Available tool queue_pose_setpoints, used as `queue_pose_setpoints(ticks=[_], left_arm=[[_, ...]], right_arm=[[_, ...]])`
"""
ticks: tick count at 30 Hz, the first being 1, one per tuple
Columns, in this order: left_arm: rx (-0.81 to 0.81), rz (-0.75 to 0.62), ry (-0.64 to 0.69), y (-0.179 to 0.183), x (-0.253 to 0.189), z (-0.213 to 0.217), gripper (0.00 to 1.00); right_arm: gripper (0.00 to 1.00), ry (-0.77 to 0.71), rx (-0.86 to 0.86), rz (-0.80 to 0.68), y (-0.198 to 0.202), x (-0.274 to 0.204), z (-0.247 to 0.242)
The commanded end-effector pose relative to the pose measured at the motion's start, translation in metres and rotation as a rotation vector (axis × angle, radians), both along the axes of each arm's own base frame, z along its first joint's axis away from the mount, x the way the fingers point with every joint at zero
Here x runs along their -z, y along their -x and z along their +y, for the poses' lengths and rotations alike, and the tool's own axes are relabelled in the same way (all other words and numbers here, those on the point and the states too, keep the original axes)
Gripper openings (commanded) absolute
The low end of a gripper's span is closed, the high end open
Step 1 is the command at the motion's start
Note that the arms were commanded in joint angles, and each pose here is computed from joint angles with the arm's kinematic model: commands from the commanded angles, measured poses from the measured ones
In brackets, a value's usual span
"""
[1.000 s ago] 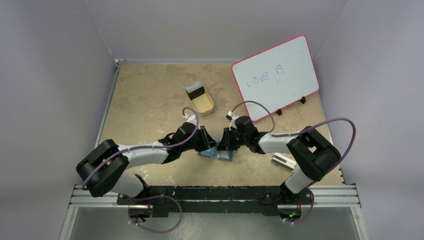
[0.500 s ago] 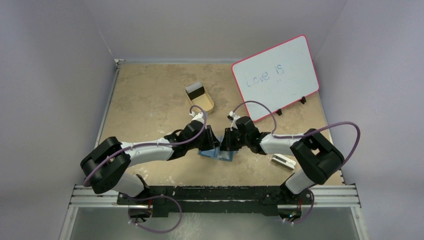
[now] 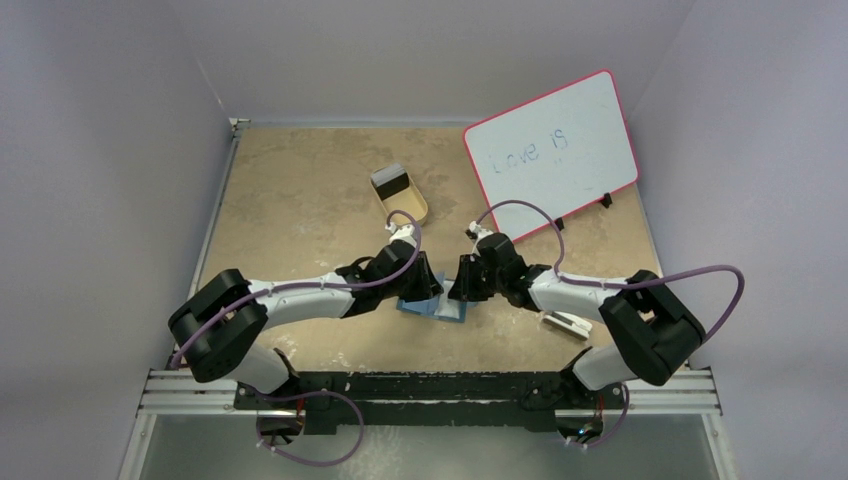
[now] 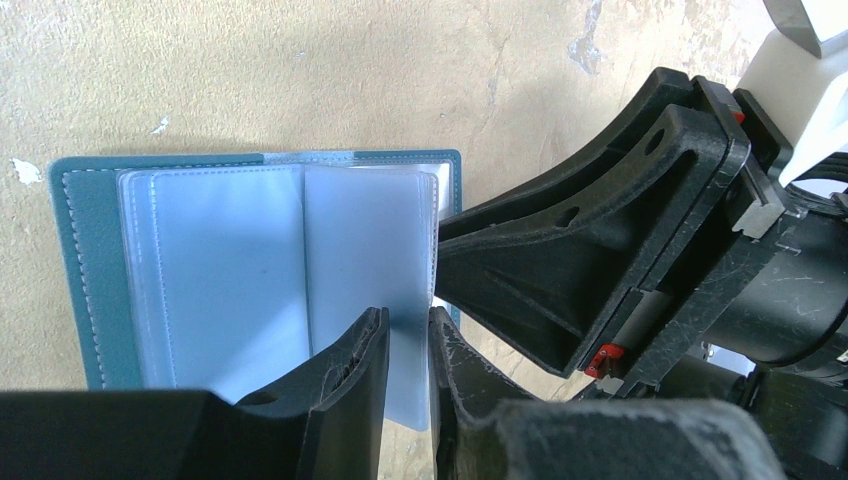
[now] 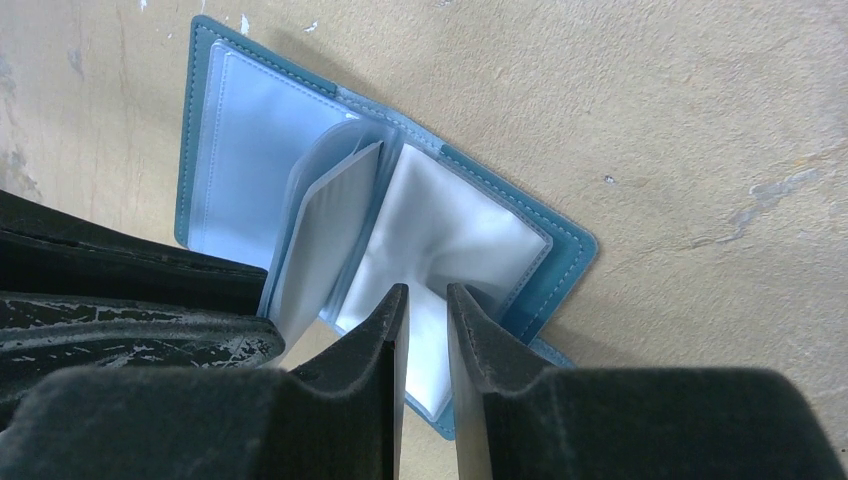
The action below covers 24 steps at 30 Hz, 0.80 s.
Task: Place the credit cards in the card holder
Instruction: Turn over the card slot in the card holder.
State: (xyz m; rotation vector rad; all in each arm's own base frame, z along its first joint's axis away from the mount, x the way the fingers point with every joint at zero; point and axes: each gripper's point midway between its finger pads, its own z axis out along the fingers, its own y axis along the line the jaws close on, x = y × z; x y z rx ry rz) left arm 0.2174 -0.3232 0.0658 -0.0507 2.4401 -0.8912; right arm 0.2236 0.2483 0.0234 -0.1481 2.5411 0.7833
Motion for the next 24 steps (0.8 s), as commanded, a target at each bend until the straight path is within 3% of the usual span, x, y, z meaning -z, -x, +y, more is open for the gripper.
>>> queue_pose_setpoints(ticks=[1, 9, 15, 24], left_arm=[[0.0, -0.046, -0.008, -0.0086, -0.0103, -0.0063, 0.21], [0.006, -0.05, -0.003, -0.006, -0.0131, -0.01, 0.16], [-0.002, -0.057, -0.006, -0.0059, -0.0164, -0.0088, 0.21], [-0.012, -0.063, -0.019, -0.0061, -0.0175, -0.0071, 0.18]], right_arm=[[0.23, 0.032, 0.009, -0.014, -0.0023, 0.0028, -0.0071], [0.23, 0.028, -0.001, -0.016, -0.001, 0.0012, -0.0068], [0.23, 0.031, -0.005, -0.018, -0.0009, 0.0014, -0.0068], [0.23, 0.03, -0.011, -0.023, -0.0019, -0.0006, -0.0064]])
